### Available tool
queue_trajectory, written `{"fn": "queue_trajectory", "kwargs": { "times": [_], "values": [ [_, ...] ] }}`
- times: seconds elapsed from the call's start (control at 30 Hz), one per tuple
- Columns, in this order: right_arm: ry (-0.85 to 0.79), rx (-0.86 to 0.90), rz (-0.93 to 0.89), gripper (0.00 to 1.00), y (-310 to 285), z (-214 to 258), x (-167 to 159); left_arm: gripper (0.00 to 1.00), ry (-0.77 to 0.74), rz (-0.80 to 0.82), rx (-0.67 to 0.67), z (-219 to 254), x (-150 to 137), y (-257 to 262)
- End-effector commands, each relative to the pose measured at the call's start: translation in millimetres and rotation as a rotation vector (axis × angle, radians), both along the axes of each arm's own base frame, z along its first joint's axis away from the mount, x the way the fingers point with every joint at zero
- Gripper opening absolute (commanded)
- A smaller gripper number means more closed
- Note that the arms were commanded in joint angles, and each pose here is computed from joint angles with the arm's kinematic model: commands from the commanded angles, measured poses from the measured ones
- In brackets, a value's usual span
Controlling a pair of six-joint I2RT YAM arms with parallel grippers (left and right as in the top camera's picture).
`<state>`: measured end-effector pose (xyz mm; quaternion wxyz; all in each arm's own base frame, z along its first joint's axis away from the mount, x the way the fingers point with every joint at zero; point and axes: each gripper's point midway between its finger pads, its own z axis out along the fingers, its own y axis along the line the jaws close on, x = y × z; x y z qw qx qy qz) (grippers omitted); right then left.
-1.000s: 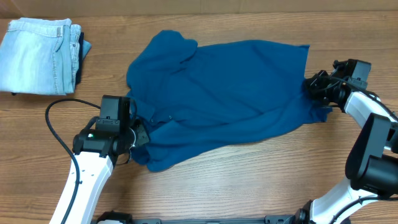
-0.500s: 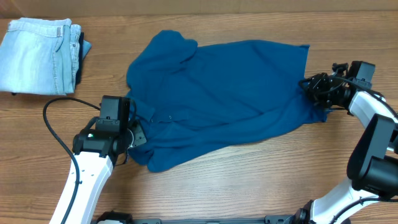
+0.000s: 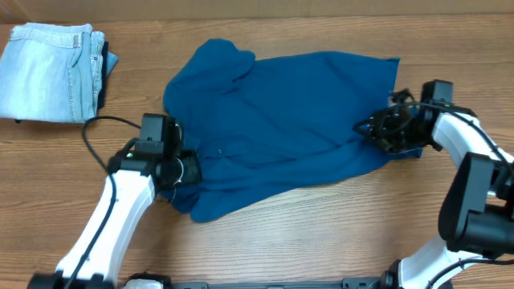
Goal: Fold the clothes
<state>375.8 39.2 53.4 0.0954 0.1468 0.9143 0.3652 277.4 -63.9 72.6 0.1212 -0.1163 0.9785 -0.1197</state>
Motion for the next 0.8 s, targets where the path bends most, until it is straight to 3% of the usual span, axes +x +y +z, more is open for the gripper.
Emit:
{"fn": "queue_trajectory", "kwargs": {
  "times": [0.0, 0.33, 0.57, 0.77],
  "values": [
    [-0.195, 0.052, 0.242, 0.41, 50, 32, 2, 0.33, 0.02, -0.064, -0.093, -5, 6, -18],
    [-0.273, 0.012, 0.574, 0.43, 149, 41, -30, 0.48, -0.239, -0.073, -0.114, 72, 40, -22],
    [-0.287, -0.075, 0.777, 0.54, 201, 34, -64, 0.48, -0.427, -0.056, -0.076, 146, 42, -12],
    [-0.324, -0.158, 0.909, 0.61, 235, 25, -90, 0.54, -0.631, 0.0, 0.011, 229, 26, 10]
  ]
}}
